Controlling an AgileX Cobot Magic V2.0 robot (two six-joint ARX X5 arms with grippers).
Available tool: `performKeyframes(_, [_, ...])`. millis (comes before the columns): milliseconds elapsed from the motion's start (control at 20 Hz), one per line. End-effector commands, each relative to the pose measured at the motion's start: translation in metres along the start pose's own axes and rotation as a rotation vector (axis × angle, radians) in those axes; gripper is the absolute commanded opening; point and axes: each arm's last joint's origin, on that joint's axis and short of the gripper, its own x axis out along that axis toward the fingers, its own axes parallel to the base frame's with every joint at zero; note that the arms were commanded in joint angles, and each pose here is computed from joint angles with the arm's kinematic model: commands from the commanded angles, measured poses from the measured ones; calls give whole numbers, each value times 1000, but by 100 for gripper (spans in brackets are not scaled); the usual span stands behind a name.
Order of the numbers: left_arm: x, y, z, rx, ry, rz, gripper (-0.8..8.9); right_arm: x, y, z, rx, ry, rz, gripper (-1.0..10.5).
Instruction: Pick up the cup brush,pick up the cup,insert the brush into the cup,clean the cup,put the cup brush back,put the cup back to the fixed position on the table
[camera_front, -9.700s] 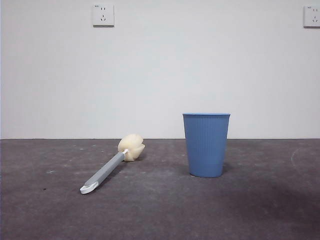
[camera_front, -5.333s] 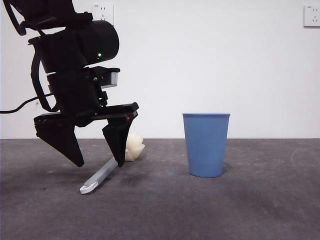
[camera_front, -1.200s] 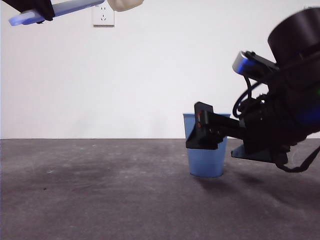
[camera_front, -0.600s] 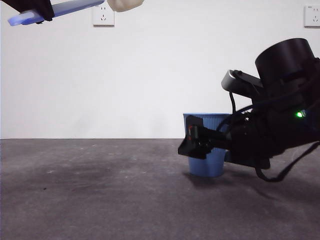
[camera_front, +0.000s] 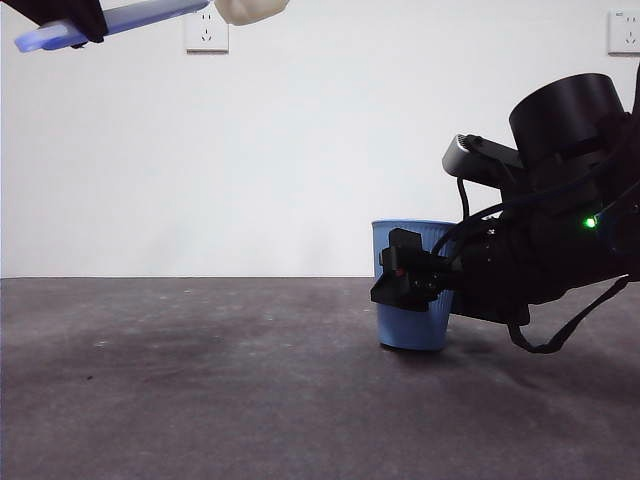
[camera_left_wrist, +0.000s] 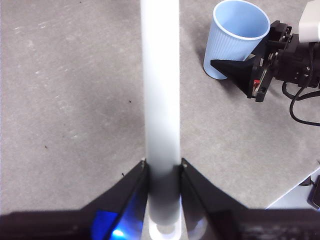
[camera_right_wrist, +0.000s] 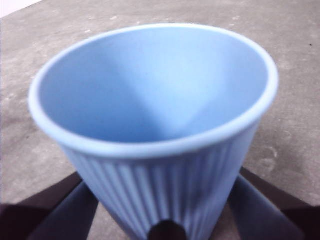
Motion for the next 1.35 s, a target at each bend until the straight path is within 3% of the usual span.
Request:
performKeyframes(50, [0, 0, -2, 12, 15, 1, -9, 1, 0, -2, -24, 4, 4, -19])
performKeyframes(250, [1, 1, -8, 110, 90, 15, -9, -7, 7, 10, -47, 34, 23, -17])
performKeyframes(400, [6, 3, -11, 223, 154, 49, -9, -26, 17, 30, -178, 118, 39, -18])
performKeyframes(750, [49, 3, -21, 509, 485, 1, -9, -61, 24, 61, -499, 586, 47, -17])
performKeyframes(900, [63, 1, -20, 557, 523, -40, -9, -68, 25, 59, -634, 726, 64, -17])
performKeyframes(1350, [86, -16, -29, 643, 651, -218, -9, -75, 44, 54, -1083, 811, 44, -17])
